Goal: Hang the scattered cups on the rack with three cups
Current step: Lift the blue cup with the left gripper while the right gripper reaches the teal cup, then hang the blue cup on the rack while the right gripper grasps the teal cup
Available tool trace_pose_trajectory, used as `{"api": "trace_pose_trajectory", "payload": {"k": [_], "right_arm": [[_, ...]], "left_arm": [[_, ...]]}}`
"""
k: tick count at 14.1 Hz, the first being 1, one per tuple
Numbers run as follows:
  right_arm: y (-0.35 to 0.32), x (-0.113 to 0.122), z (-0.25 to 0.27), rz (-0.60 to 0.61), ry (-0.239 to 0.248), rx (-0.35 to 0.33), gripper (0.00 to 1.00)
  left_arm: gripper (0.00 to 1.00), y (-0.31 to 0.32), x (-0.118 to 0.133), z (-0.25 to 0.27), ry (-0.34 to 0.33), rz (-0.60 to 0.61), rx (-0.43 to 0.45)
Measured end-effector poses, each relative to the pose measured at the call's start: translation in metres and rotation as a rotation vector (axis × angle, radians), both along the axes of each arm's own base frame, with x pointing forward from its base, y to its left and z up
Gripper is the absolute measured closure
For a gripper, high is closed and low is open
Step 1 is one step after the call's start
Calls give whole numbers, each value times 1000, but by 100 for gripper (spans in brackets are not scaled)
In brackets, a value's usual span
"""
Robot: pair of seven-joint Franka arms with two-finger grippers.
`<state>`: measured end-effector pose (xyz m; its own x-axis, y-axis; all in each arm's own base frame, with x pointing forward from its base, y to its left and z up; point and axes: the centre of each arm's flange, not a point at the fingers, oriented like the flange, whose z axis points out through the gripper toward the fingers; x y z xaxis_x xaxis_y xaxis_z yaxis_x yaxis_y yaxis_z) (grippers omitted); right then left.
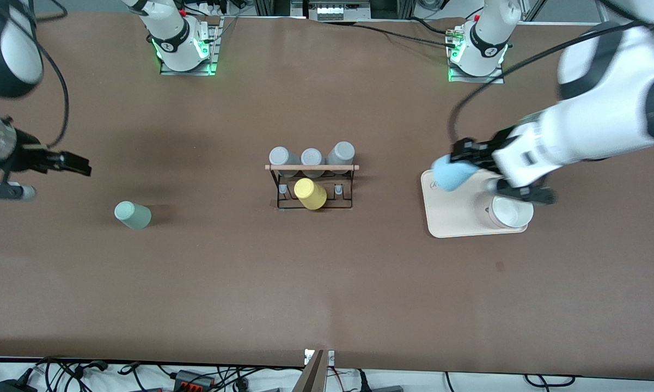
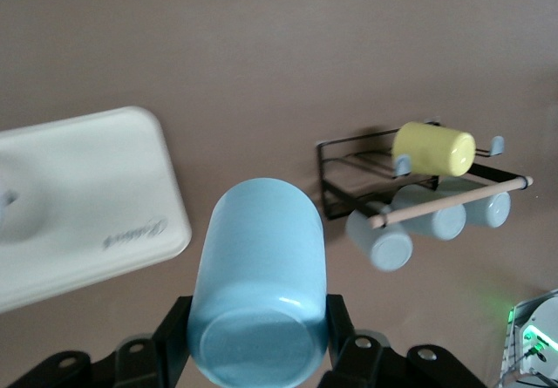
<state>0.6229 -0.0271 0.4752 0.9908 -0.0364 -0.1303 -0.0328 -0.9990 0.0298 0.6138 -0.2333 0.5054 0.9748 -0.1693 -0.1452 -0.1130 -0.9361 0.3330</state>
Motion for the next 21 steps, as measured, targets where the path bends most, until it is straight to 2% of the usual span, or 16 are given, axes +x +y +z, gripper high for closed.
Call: {"api": "trace_pose_trajectory", "payload": {"k": [3, 8, 12, 17, 19, 21], "right_arm": [[-5, 16, -75, 20, -27, -12, 0], [-8, 17, -186, 56, -54, -27, 0], [-9, 7, -224, 73, -49, -33, 0], [-15, 2, -230, 91, -38, -30, 0], [-17, 1, -230, 96, -38, -29, 4], [-17, 2, -230, 100, -38, -29, 28]], "left_arm": [[35, -77, 2, -39, -77, -52, -35], [35, -117, 18, -70, -114, -79, -66], [35, -145, 11, -96, -99, -122, -58], [35, -153, 6, -101, -93, -142, -53], [35, -164, 0, -108, -82, -159, -49], [35, -170, -5, -120, -61, -180, -31]]}}
